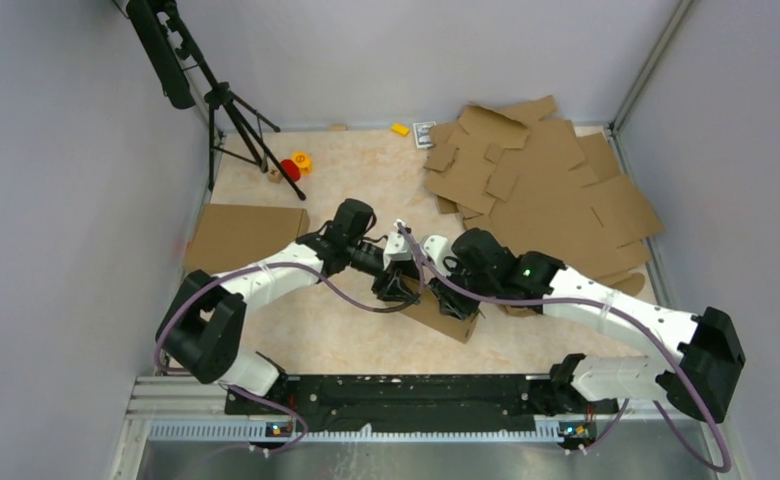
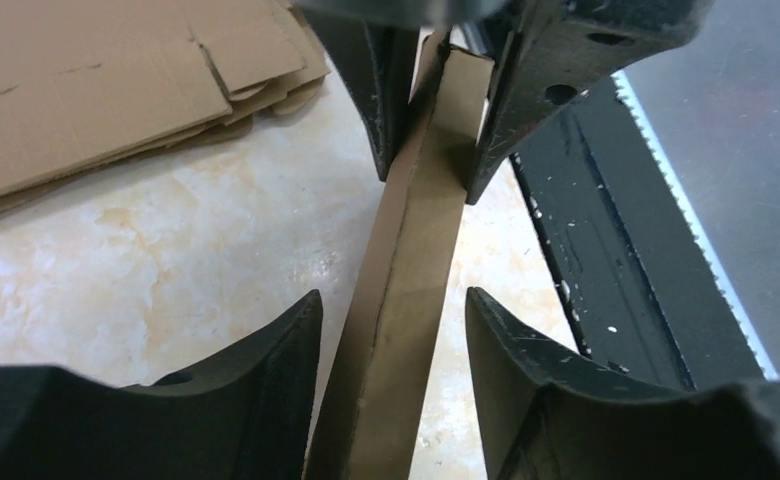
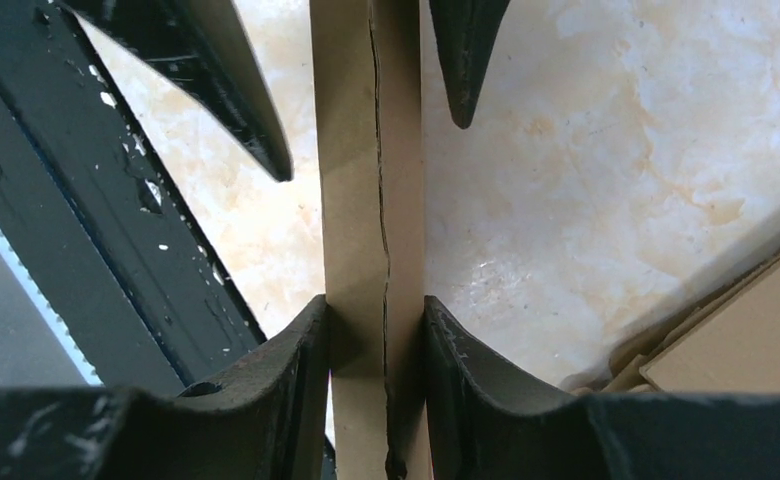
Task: Fold the paper box
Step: Close the paper box at the center of the board.
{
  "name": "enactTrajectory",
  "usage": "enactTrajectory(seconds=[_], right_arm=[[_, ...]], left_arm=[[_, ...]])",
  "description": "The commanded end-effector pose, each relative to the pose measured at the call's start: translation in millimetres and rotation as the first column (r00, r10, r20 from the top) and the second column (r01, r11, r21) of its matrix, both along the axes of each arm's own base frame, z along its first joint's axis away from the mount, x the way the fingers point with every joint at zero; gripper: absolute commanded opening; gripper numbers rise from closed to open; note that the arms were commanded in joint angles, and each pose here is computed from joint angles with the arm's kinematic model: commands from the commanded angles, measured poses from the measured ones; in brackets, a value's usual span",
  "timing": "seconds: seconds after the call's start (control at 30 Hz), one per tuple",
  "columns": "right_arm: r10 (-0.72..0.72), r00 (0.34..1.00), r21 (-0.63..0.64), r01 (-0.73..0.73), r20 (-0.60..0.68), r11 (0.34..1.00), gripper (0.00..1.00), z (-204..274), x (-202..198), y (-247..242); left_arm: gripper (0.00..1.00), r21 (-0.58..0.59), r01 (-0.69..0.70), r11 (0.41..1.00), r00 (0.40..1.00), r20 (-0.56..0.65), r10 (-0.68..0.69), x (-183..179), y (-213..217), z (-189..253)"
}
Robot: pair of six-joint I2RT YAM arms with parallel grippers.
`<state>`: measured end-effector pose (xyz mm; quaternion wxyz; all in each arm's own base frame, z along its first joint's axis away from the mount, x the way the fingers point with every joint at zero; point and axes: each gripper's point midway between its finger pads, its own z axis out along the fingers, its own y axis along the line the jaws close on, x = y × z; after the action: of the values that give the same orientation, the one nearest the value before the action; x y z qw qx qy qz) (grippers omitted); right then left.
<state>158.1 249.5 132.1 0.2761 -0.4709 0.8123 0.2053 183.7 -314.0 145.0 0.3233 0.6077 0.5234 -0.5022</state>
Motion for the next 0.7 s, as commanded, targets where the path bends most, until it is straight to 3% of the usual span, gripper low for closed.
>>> enactTrajectory(seconds=[0.0, 0.1, 0.17, 0.33, 0.47, 0.67], right_arm=[[0.015, 0.994, 0.079, -0.023, 0.105, 0.997, 0.31, 16.6, 20.9, 26.1], [-0.031, 0.992, 0.075, 0.021, 0.123, 0.997, 0.46, 19.4, 27.8, 23.3], [-0.064, 0.989, 0.063, 0.056, 0.130, 0.996, 0.55, 21.5, 29.7, 16.7], [-0.155, 0.976, 0.041, 0.150, 0.153, 0.988, 0.66, 32.9, 29.6, -8.0], [-0.252, 0.953, 0.028, 0.251, 0.171, 0.968, 0.66, 48.9, 29.7, -30.0], [-0.440, 0.885, -0.032, 0.450, 0.153, 0.893, 0.52, 53.5, 42.0, -68.7]], left_arm=[[0.52, 0.059, -0.038, 0.998, 0.998, 0.046, 0.035, 2.5, 3.0, -6.9], [0.40, 0.068, -0.144, 0.987, 0.985, 0.106, 0.136, 18.1, 3.6, -6.9], [0.38, 0.073, -0.187, 0.980, 0.975, 0.133, 0.176, 23.0, 5.3, -6.4], [0.34, 0.088, -0.264, 0.961, 0.955, 0.163, 0.247, 32.7, 8.4, -3.6], [0.34, 0.112, -0.311, 0.944, 0.941, 0.175, 0.290, 39.5, 10.1, -6.1], [0.34, 0.171, -0.370, 0.913, 0.922, 0.187, 0.339, 52.0, 14.6, -19.1]])
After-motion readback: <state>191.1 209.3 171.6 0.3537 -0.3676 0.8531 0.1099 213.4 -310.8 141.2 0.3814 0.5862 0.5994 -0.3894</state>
